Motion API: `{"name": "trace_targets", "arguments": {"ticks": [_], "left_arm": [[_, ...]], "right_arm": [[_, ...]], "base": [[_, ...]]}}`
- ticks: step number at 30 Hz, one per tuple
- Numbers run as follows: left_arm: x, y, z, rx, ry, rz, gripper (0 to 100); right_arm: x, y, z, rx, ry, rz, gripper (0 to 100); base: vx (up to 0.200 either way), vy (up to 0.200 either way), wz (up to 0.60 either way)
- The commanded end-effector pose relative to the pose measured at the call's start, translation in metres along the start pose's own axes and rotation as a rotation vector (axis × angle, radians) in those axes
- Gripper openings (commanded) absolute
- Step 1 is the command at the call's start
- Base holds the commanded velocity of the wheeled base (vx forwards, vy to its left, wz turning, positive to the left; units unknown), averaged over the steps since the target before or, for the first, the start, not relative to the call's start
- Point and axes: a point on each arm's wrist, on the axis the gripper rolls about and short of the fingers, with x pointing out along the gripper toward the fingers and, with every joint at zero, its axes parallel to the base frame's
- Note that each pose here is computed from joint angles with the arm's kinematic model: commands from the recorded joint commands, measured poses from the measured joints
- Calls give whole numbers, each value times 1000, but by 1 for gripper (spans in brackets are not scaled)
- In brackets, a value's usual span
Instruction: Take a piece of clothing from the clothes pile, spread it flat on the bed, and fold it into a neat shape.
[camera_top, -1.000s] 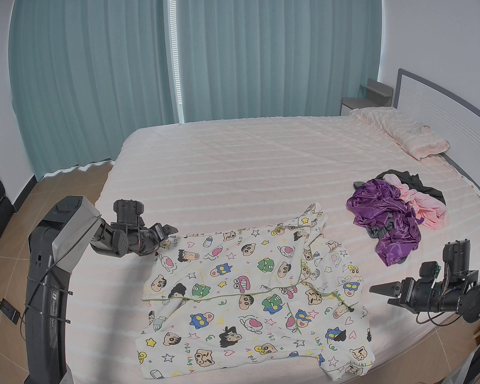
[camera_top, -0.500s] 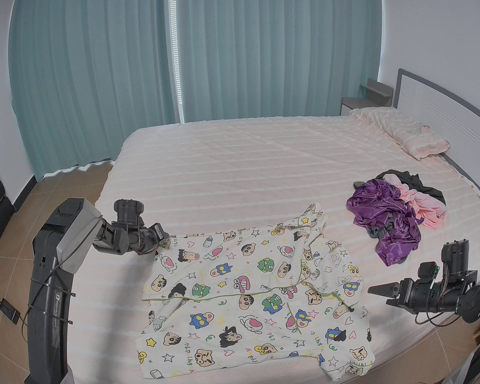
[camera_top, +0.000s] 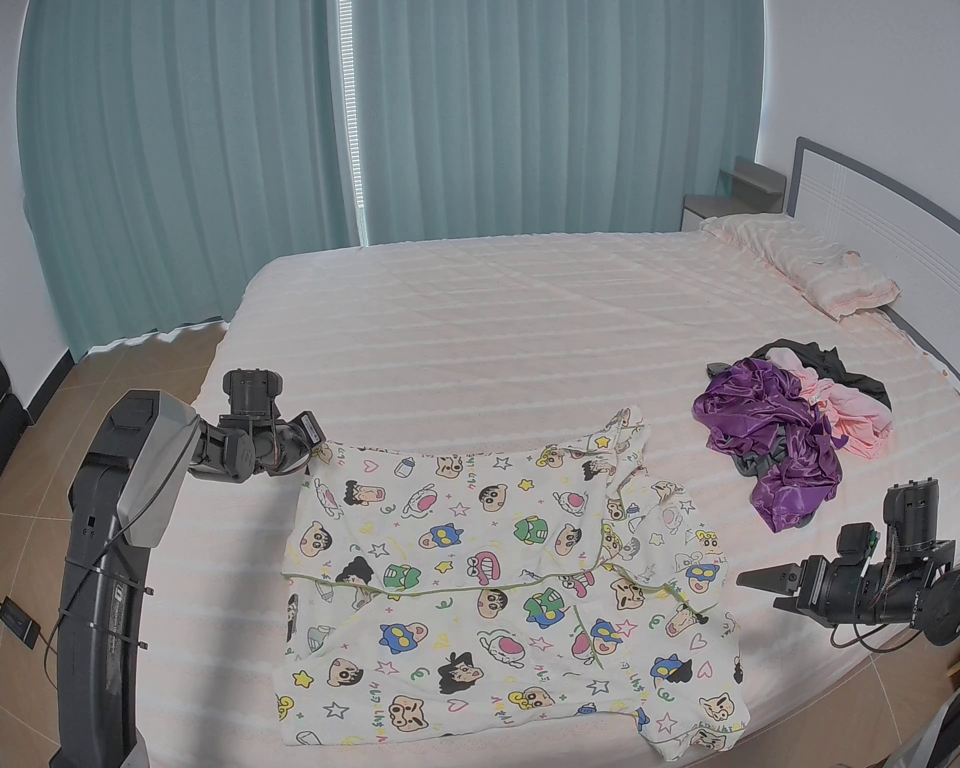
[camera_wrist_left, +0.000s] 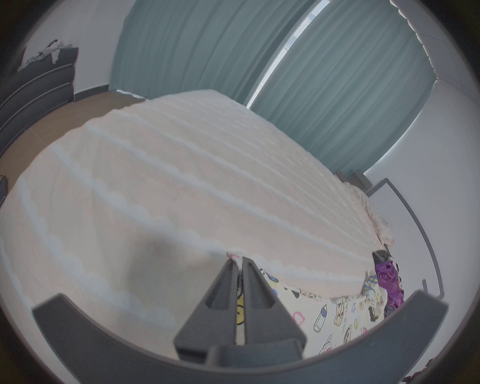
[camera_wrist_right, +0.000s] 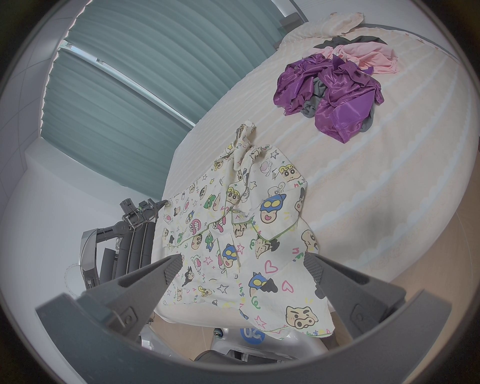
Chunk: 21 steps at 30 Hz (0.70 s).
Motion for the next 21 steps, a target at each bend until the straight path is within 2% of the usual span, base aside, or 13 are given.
{"name": "trace_targets", "arguments": {"ticks": [1,7,12,13,18,21], "left_arm": [[9,2,0,-1,-23,3,0],[18,9,6,-4,-76,26,0],[21,16,2,-9,-71,51,0],[21,17,2,-12,-68,55,100],[21,22,0,-21,-41,79,100],[16,27,8,-30,-42,93,100]], "right_arm": [[0,0,0,1,3,0,100],[0,0,0,0,1,0,100],[0,0,0,2,1,0,100],[0,0,-1,2,3,0,100],[0,0,-2,4,5,-2,100],[-2,-1,-3,5,5,-3,100]], "base": [[0,0,0],[0,0,0],[0,0,0],[0,0,0],[0,0,0],[0,0,0]]}}
